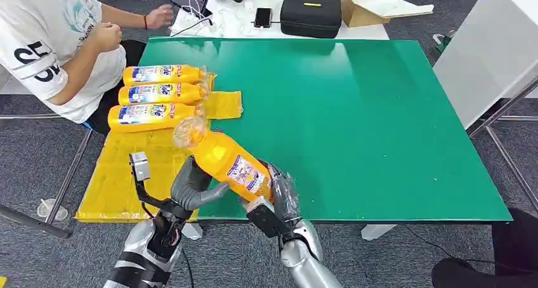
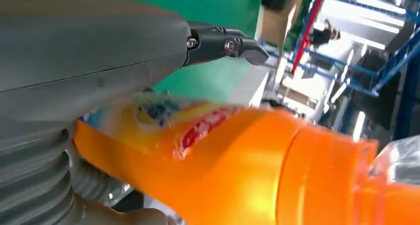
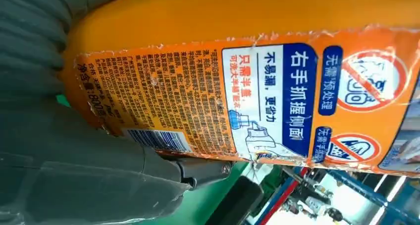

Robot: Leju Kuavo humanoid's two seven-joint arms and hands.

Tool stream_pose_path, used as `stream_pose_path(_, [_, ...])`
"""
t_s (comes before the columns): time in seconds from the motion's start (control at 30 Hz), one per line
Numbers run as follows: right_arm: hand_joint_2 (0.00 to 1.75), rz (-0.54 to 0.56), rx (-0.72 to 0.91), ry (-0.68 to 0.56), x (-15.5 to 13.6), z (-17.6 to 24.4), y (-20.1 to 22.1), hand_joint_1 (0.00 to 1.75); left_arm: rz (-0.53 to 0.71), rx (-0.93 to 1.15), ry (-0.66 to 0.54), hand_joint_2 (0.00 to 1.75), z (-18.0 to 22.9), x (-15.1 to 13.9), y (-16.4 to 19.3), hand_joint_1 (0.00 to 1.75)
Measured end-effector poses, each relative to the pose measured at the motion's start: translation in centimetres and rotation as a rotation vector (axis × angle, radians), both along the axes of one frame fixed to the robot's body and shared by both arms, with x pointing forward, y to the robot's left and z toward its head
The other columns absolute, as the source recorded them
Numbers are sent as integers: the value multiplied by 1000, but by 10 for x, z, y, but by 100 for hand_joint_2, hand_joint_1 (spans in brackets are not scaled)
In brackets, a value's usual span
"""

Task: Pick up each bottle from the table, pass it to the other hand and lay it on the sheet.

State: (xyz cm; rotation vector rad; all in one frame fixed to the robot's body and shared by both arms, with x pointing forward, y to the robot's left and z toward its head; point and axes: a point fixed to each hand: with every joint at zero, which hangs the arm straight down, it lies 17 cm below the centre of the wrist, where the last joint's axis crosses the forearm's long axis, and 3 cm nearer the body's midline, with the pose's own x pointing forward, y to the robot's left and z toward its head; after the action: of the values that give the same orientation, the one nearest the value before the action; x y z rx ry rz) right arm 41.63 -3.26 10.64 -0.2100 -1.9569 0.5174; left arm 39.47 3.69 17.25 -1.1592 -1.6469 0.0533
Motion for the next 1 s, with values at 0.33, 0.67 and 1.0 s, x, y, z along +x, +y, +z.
stream_pose_path(0.33, [175,107,-25,79,-11,-22,32,175,-74,-28,-13,175,2,-12,-7,0])
stream_pose_path(0.67, [175,146,-56,106,-10,-31,41,175,-87,-30,-12,175,-2,-13,-2,0])
stream_pose_path(1.0, [175,174,-71,135,-10,-36,53,175,-24,103,-49,175,-15,-6,-4,175])
